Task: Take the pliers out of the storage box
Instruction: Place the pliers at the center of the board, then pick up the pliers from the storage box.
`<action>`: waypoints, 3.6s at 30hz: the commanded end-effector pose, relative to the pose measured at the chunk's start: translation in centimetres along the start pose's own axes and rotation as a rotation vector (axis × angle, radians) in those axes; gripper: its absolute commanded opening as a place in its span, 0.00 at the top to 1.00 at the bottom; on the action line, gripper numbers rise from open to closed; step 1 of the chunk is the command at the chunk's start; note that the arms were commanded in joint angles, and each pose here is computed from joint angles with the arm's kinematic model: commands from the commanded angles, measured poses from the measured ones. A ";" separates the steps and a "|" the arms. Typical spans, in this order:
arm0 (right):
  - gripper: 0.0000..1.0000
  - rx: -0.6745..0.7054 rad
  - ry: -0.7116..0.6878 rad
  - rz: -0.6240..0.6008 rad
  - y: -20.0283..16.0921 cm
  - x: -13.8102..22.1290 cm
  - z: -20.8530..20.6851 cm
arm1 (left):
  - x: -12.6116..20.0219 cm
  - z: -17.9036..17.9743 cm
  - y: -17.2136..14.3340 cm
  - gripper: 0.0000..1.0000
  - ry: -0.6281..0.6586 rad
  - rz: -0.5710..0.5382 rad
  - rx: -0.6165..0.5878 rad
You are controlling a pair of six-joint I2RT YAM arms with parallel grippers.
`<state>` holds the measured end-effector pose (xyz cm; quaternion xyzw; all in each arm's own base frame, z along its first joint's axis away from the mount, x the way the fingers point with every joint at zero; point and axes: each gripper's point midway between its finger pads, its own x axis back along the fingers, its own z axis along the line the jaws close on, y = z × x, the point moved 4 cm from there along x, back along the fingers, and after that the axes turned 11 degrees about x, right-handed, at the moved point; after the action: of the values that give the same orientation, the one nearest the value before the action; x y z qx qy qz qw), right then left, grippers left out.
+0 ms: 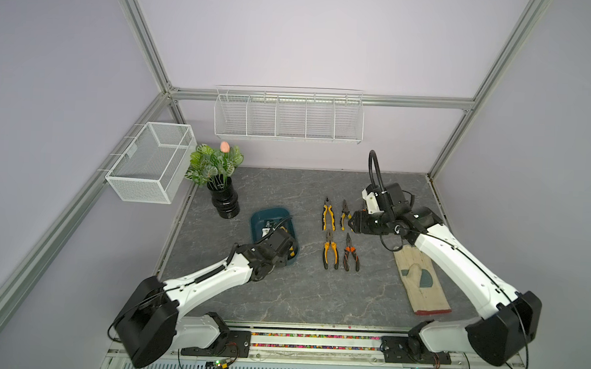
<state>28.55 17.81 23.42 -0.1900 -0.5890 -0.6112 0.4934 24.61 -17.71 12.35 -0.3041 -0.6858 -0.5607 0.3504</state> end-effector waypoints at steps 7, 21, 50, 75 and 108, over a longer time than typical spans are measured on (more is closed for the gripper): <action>0.44 -0.029 -0.020 0.102 -4.6 -1.4 -1.1 | -3.6 -2.8 0.2 0.37 0.110 0.122 0.004; 0.46 -0.017 -0.010 0.096 -5.2 -1.1 -1.1 | -5.0 -1.5 0.2 0.50 0.196 0.111 -0.018; 0.46 0.122 0.001 0.068 0.4 -1.6 6.7 | 6.1 -2.9 2.5 1.00 -0.133 -0.170 -0.265; 0.44 0.113 0.171 0.135 2.0 -6.1 15.0 | 12.6 0.8 -0.3 1.00 -0.247 -0.669 -0.203; 0.38 -0.091 0.125 0.152 5.7 -11.0 17.8 | 12.3 1.2 -0.6 1.00 -0.325 -0.848 -0.237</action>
<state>31.92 39.82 21.73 -0.1937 -0.4994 -0.6106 0.5833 16.73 -16.30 18.61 -0.1526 -0.6891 -0.7071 -0.0442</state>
